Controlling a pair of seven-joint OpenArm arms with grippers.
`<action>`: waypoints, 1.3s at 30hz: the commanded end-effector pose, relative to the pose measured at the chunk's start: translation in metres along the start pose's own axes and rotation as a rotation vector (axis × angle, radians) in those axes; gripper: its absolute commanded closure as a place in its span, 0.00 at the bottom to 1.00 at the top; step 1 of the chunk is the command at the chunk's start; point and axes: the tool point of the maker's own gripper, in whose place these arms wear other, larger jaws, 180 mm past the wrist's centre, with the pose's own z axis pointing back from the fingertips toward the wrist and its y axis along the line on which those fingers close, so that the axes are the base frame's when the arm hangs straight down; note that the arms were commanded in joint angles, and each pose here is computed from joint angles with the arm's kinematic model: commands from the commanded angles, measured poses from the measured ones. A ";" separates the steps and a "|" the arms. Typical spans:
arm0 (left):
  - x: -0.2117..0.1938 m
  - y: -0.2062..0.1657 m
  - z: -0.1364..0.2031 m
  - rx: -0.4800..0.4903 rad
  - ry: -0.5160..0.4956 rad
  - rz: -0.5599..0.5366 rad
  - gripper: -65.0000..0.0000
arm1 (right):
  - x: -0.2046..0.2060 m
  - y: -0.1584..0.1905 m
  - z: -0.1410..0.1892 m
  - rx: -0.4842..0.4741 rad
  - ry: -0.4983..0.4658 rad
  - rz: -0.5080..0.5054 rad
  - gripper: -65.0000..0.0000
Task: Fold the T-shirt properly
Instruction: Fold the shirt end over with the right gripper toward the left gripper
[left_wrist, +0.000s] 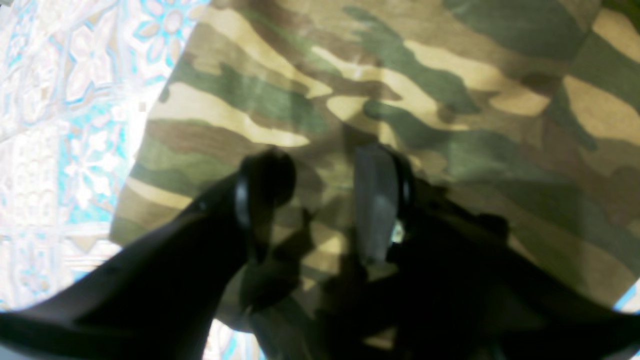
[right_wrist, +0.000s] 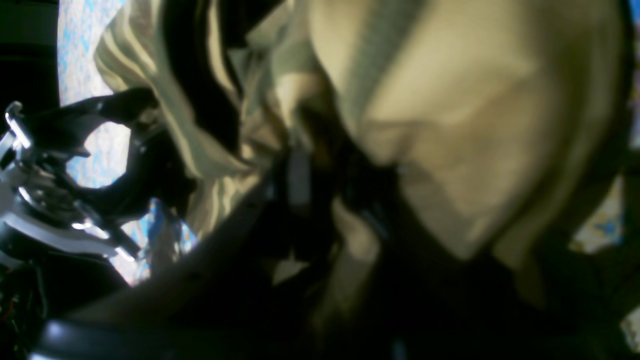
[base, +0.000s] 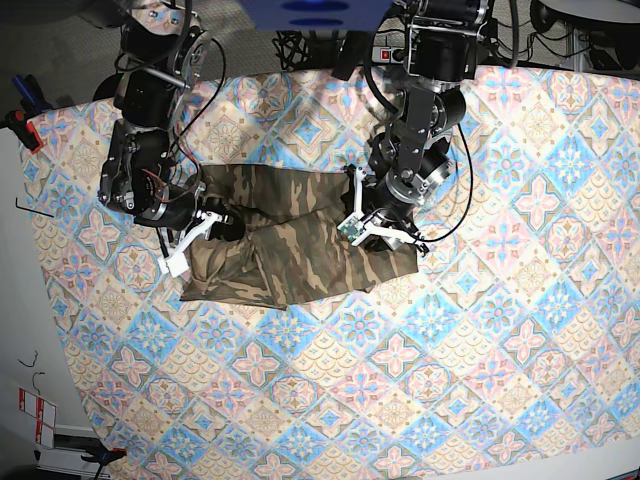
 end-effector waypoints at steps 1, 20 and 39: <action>-0.054 -0.039 0.005 -0.119 0.247 -0.102 0.59 | 0.020 0.006 0.002 0.017 -0.035 0.035 1.00; 0.024 -0.087 -0.011 -0.199 0.105 -0.156 0.59 | 0.098 0.070 0.033 -0.123 -0.059 0.528 0.98; 0.048 -0.031 0.061 -0.013 0.005 -0.187 0.59 | 0.017 0.154 -0.016 -0.074 0.190 0.989 0.99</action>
